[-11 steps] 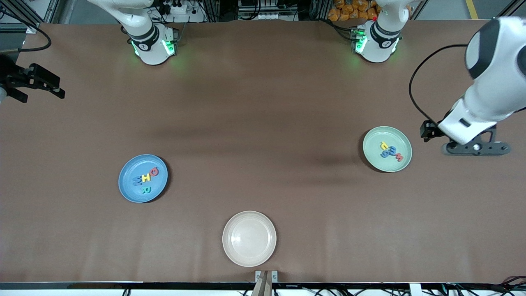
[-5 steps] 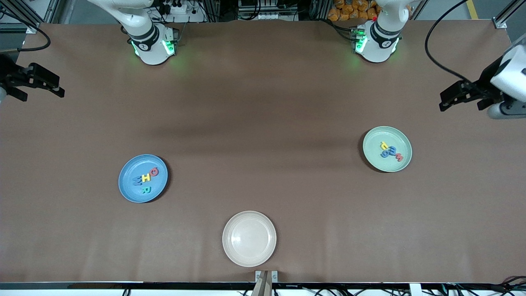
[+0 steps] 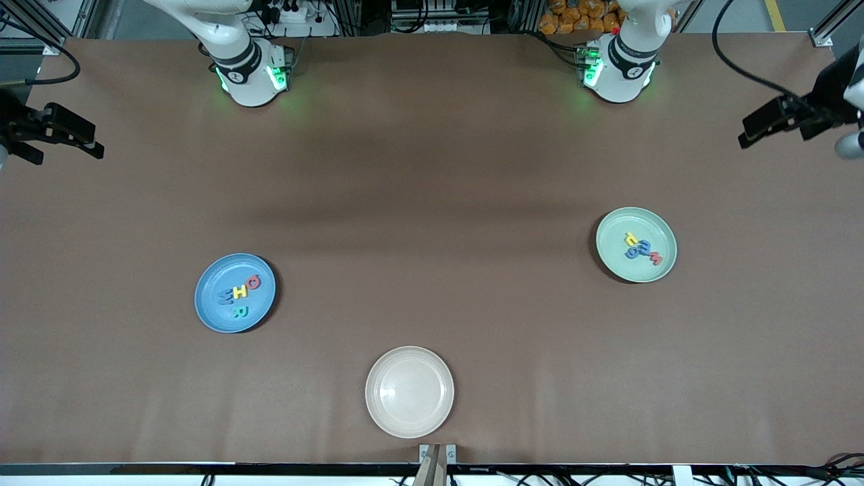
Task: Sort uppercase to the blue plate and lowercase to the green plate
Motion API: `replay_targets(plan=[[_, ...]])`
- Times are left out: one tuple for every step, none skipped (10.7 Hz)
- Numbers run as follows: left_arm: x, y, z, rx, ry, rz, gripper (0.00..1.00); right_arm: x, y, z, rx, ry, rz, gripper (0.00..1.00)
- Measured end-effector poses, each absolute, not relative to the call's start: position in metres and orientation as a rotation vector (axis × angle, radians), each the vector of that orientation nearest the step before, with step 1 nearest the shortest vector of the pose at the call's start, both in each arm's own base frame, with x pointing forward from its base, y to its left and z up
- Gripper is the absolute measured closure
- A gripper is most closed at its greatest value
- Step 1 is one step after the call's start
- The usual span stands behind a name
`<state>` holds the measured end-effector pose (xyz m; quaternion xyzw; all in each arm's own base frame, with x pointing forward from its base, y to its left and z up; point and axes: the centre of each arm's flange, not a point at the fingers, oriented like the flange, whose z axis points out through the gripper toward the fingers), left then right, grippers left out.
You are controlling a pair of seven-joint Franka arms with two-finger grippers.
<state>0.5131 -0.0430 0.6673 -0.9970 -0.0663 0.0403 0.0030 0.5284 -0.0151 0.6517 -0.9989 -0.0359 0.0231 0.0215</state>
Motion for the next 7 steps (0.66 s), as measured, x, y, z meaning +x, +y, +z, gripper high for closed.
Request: replay_targets(plan=[[0.512, -0.041, 0.664, -3.125, -0.195, 0.138, 0.00, 0.528, -0.015, 0.652, -3.096, -0.111, 0.072, 0.00], [0.514, -0.035, 0.657, -3.127, -0.169, 0.152, 0.00, 0.528, -0.016, 0.652, -3.096, -0.110, 0.072, 0.00], [0.516, -0.023, 0.652, -3.132, -0.137, 0.160, 0.00, 0.528, -0.016, 0.652, -3.096, -0.108, 0.072, 0.00], [0.517, -0.012, 0.649, -3.136, -0.118, 0.165, 0.00, 0.528, -0.016, 0.652, -3.096, -0.108, 0.072, 0.00], [0.518, -0.004, 0.648, -3.138, -0.115, 0.166, 0.00, 0.528, -0.016, 0.652, -3.096, -0.107, 0.072, 0.00], [0.518, -0.001, 0.648, -3.138, -0.117, 0.166, 0.00, 0.528, -0.017, 0.652, -3.096, -0.107, 0.072, 0.00], [0.518, -0.001, 0.648, -3.138, -0.116, 0.166, 0.00, 0.528, -0.017, 0.652, -3.096, -0.107, 0.072, 0.00]])
